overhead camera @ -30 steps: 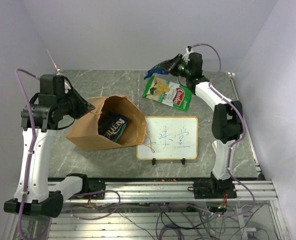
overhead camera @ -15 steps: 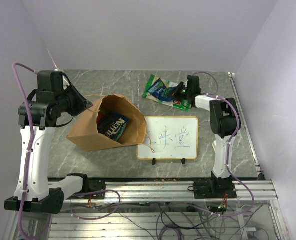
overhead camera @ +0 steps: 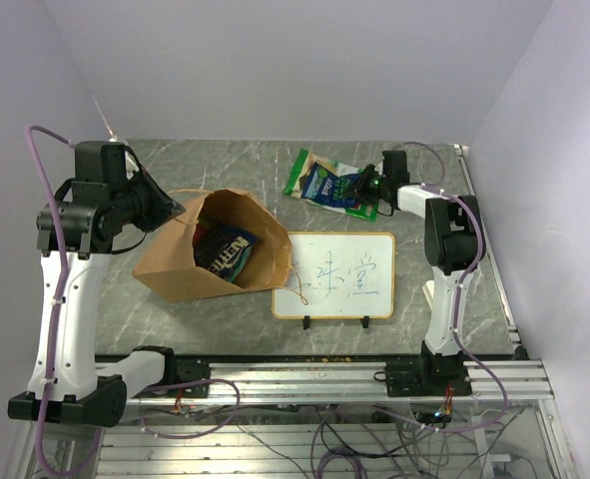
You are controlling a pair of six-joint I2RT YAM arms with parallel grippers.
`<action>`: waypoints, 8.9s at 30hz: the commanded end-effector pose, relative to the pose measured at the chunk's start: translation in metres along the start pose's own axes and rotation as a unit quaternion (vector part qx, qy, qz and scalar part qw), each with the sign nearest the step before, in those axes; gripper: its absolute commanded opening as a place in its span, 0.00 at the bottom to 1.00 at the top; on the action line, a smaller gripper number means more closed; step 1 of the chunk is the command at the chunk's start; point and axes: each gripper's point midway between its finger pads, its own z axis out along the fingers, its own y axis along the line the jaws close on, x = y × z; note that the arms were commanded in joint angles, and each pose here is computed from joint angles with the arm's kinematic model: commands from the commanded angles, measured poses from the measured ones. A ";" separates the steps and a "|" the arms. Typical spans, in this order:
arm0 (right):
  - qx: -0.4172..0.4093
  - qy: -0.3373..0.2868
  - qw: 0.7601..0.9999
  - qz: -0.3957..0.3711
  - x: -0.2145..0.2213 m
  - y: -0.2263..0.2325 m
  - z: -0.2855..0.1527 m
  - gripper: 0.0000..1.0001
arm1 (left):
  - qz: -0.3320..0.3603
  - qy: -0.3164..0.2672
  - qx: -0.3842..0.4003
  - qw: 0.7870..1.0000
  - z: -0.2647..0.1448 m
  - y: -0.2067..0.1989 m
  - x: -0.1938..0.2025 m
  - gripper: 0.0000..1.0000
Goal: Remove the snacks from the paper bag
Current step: Place the snack at the center of the board, then take out the snack from the paper bag, then place the snack at the center of the board, then take out the snack from the paper bag.
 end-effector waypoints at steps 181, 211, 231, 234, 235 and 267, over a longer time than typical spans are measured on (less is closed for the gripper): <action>-0.153 0.118 0.981 -0.010 0.021 0.094 0.041 0.72 | 0.026 -0.051 -0.051 0.997 -0.024 0.013 -0.022 0.07; -0.166 0.172 0.950 -0.202 0.130 0.226 -0.205 0.72 | 0.084 0.057 0.169 0.980 -0.033 -0.016 0.062 0.07; -0.202 -0.003 0.892 -0.405 0.284 0.291 -0.215 0.44 | -0.015 0.040 0.175 0.984 -0.020 -0.018 0.059 0.07; -0.233 0.005 0.859 -0.457 0.310 0.300 -0.211 0.42 | -0.016 0.042 0.162 0.986 -0.017 -0.015 0.058 0.07; -0.255 0.011 0.840 -0.479 0.323 0.303 -0.212 0.42 | -0.011 0.038 0.156 0.987 -0.017 -0.013 0.057 0.07; -0.153 -0.030 0.963 -0.222 0.323 0.259 -0.160 0.48 | 0.041 0.037 0.250 0.967 -0.035 -0.033 0.067 0.07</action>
